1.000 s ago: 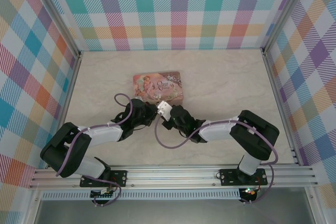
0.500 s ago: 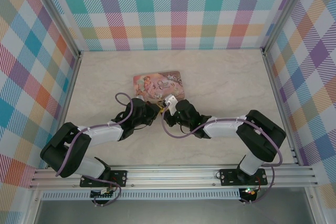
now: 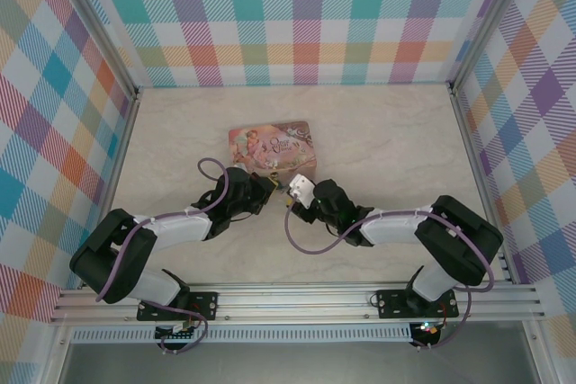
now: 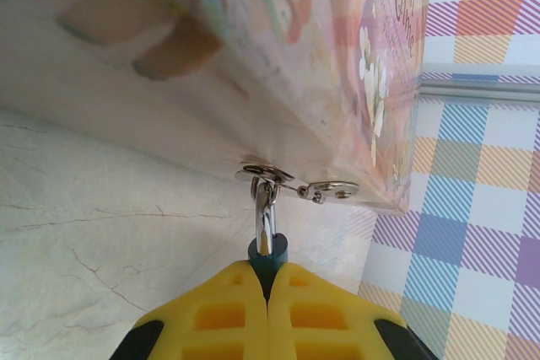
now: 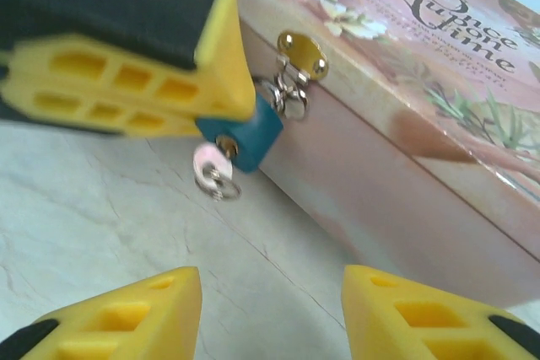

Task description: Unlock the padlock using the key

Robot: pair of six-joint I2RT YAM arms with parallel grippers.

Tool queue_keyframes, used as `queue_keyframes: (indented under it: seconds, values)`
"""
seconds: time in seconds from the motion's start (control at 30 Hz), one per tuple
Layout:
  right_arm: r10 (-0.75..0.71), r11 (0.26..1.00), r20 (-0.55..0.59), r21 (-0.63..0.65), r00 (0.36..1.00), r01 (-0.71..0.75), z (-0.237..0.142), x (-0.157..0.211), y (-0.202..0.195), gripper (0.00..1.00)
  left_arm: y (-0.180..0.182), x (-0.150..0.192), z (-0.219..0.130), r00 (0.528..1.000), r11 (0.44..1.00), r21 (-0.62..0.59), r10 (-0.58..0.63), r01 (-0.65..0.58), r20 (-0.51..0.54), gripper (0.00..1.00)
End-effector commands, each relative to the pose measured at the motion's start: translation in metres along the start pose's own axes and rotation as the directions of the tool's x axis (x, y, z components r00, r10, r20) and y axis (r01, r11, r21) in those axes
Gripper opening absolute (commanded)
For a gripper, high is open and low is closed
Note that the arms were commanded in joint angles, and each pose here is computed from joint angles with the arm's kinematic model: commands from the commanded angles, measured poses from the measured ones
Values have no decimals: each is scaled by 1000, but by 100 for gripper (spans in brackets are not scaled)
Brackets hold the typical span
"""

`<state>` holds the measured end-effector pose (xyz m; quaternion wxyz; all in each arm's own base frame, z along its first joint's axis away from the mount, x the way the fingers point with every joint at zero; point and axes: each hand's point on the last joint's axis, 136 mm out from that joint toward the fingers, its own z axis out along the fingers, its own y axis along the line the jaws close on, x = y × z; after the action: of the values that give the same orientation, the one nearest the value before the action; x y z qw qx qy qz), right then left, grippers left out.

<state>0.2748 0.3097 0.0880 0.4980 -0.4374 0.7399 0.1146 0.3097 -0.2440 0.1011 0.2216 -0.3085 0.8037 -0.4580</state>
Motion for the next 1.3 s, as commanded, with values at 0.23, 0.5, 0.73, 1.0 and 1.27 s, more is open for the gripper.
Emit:
queue_keyframes:
  seconds: [0.23,0.5,0.73,1.0,1.27]
  values:
    - [-344,935,115,131,932,329,5,-42,0,52,-30,-1,0,1000,996,86,2,-3,7,0]
    - [-345,936,118,120,931,331,13,-45,5,51,-29,-1,0,1000,996,84,3,-4,8,0]
    - [-337,940,116,106,934,325,17,-45,12,41,-29,-1,0,1000,997,83,2,-3,7,0]
    - [-325,944,116,100,938,315,23,-47,17,32,-30,0,0,1000,996,86,2,-3,7,0]
    - [-323,943,99,122,941,311,25,-44,14,19,-28,-1,0,1000,997,83,0,-1,8,0]
